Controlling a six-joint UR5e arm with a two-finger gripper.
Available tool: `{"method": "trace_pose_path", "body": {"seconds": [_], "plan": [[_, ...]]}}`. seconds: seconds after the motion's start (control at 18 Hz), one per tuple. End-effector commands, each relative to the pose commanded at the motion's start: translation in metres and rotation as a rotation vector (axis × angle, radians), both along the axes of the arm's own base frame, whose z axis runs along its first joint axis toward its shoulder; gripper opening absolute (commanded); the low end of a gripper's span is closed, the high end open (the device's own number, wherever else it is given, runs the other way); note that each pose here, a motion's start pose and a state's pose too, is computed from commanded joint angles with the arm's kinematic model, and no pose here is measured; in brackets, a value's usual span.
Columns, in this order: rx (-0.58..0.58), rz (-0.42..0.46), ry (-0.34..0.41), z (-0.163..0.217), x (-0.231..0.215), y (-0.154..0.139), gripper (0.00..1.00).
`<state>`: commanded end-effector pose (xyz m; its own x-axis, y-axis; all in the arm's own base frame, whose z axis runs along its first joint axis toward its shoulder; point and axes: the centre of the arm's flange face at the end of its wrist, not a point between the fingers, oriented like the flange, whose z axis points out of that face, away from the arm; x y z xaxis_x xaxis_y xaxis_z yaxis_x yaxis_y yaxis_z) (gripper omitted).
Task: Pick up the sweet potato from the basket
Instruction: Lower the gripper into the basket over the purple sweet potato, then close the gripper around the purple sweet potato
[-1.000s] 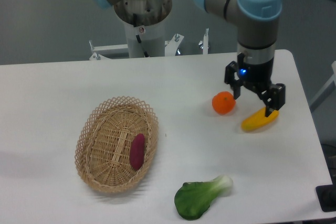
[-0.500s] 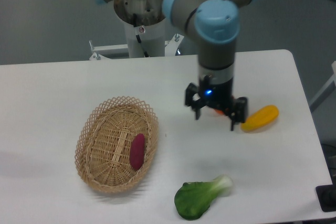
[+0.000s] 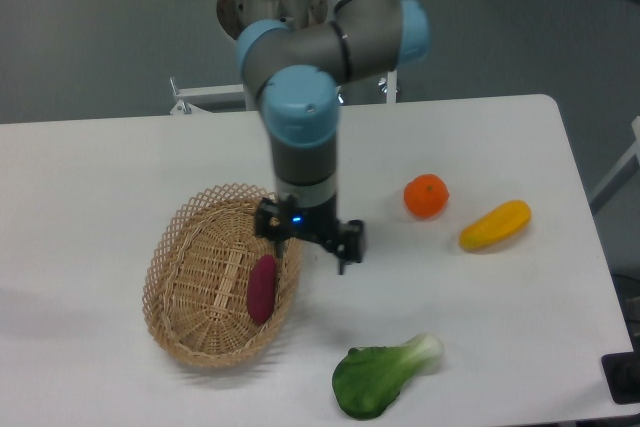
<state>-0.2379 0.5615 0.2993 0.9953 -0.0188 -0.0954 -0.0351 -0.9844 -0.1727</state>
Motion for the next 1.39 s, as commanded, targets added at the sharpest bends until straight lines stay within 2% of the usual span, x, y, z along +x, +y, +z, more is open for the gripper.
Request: {"method": "trace_pose_path", "body": {"seconds": [0.5,0.78,1.22,1.39], "plan": [[-0.059,-0.063,-0.019,-0.058,0.032,0.002,1.00],[-0.077,-0.066,-0.028,-0.075,0.033,0.005,1.00],[-0.080,-0.067,-0.027,-0.082,0.029,0.011,1.00],[-0.112,-0.060,0.009,-0.088,0.025,0.008,1.00]]}}
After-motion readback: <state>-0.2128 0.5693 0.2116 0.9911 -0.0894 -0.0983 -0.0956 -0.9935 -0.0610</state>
